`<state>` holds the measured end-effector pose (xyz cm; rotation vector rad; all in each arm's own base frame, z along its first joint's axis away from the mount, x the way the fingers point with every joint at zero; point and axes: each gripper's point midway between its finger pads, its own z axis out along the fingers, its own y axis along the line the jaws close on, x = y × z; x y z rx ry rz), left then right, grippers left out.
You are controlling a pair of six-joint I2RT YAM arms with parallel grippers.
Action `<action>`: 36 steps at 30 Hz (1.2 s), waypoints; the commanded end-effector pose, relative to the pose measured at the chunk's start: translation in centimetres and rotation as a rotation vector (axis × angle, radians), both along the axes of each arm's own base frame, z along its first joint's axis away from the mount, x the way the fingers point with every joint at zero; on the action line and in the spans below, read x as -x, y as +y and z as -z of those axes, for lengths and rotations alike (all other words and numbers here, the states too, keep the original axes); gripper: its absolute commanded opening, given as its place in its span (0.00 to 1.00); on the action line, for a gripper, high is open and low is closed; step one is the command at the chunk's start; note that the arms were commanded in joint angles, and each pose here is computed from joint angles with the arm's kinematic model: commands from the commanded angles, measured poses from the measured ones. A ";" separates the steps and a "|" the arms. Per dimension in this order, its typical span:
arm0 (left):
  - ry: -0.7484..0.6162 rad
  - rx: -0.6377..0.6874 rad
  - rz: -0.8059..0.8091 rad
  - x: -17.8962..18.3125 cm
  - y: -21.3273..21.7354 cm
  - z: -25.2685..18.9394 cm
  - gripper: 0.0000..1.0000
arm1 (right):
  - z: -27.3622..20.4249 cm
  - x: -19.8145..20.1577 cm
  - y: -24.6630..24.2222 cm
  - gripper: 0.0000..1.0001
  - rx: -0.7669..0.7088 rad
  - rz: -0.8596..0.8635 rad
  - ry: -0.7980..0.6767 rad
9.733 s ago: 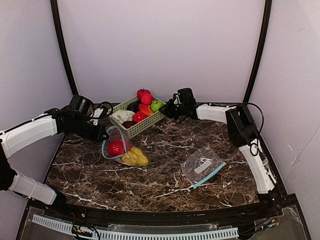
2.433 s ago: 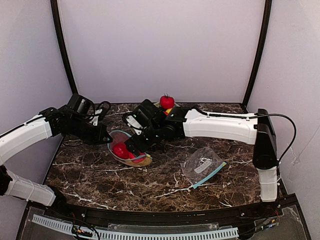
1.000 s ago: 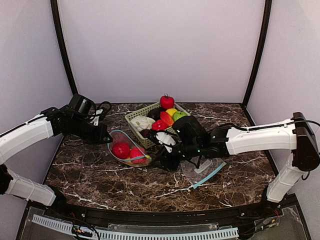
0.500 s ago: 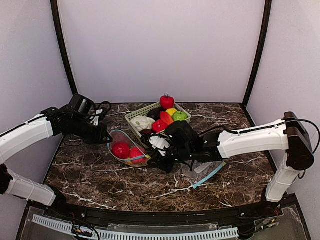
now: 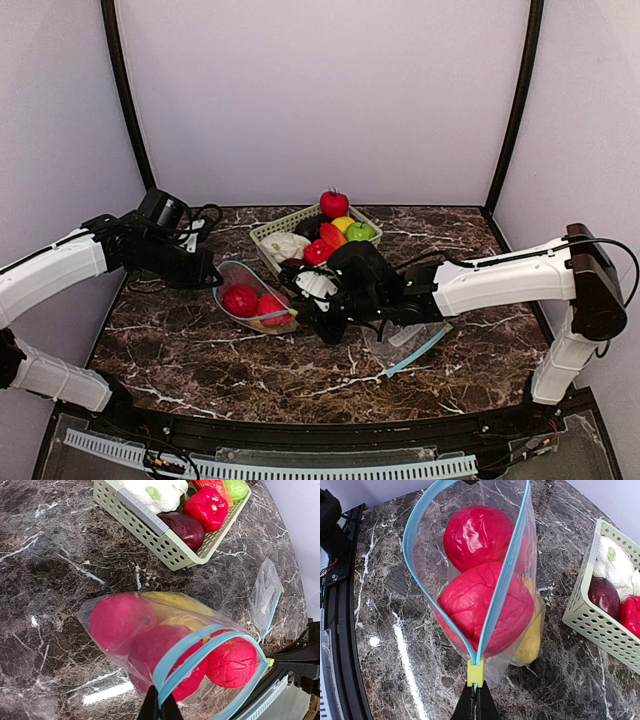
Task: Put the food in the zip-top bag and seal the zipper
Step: Pass from the left arm to the right, then zip the zipper of the food storage bag.
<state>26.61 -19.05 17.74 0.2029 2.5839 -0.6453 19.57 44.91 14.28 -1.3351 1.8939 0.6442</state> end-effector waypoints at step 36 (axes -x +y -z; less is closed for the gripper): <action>-0.570 0.331 1.105 9.5 -14.8 -6.2 0.49 | -5.9 3.1 -2.2 0.00 -0.329 -0.282 0.302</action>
